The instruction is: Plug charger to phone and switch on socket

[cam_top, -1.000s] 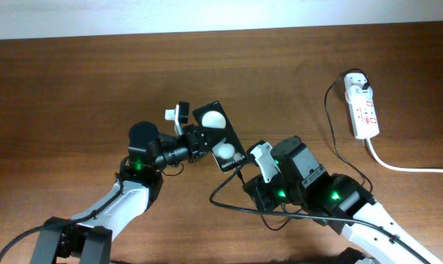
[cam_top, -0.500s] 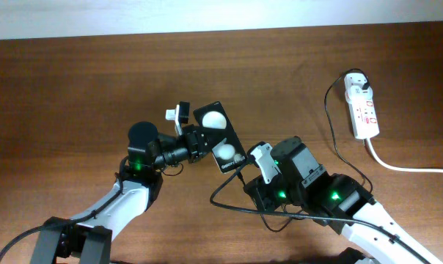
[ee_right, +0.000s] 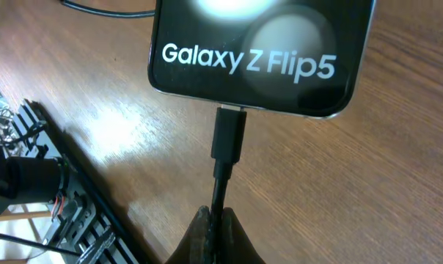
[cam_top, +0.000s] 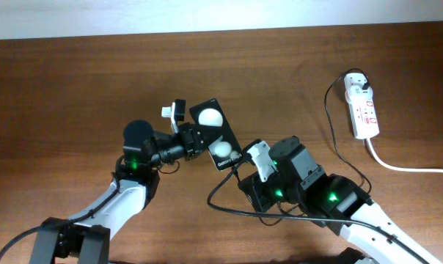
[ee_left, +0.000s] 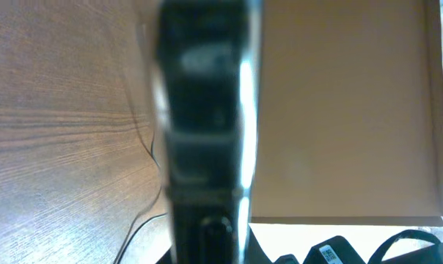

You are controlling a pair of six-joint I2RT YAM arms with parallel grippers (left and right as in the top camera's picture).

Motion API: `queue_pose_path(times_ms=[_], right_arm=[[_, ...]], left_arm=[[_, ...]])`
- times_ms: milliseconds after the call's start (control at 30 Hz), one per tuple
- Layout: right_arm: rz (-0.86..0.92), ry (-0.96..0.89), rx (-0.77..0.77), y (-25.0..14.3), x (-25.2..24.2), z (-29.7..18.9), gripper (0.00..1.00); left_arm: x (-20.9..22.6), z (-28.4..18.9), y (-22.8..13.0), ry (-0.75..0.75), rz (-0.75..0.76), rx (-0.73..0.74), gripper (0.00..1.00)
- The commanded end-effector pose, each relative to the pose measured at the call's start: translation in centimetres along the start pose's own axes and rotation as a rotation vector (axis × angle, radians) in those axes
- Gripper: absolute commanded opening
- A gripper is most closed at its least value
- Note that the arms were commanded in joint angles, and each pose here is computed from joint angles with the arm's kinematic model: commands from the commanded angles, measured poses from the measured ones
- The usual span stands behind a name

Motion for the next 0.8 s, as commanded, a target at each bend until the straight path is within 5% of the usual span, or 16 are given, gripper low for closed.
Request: queue_pose_path(times_ms=[0, 100, 300, 500, 633, 767], right_arm=[[-0.016, -0.047, -0.083, 1.5, -0.2, -0.3, 0.04], [-0.007, -0.05, -0.054, 1.0, -0.2, -0.3, 0.04], [-0.025, -0.042, -0.106, -0.5, 1.2, -4.7, 0.49], [-0.064, -0.023, -0.216, -6.1, 3.1, -12.1, 0.63], [-0.046, -0.032, -0.167, -7.8, 2.9, -12.5, 0.94], [-0.033, -0.046, -0.131, -8.4, 2.8, -12.4, 0.99]], left_arm=[[-1.3, 0.3, -1.9, -0.077, 0.058, 0.196, 0.0], [-1.5, 0.3, -1.7, -0.085, 0.076, 0.184, 0.0], [-1.4, 0.3, -1.6, -0.084, 0.103, 0.172, 0.0], [-1.4, 0.8, -0.7, -0.049, 0.111, 0.038, 0.0], [-3.8, 2.0, 0.4, -0.074, 0.172, 0.025, 0.0], [-5.8, 3.2, 3.3, 0.194, 0.224, 0.021, 0.0]])
Point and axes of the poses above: each gripper's point midway between its finger pads, its own z axis out along the fingers, its own x axis along the line the jaws close on, y = z × x, the point moved 9 cm from there along -z, back along the fingers, and after that the axes turned 4 degrees about -z, right-handed, at the moved point
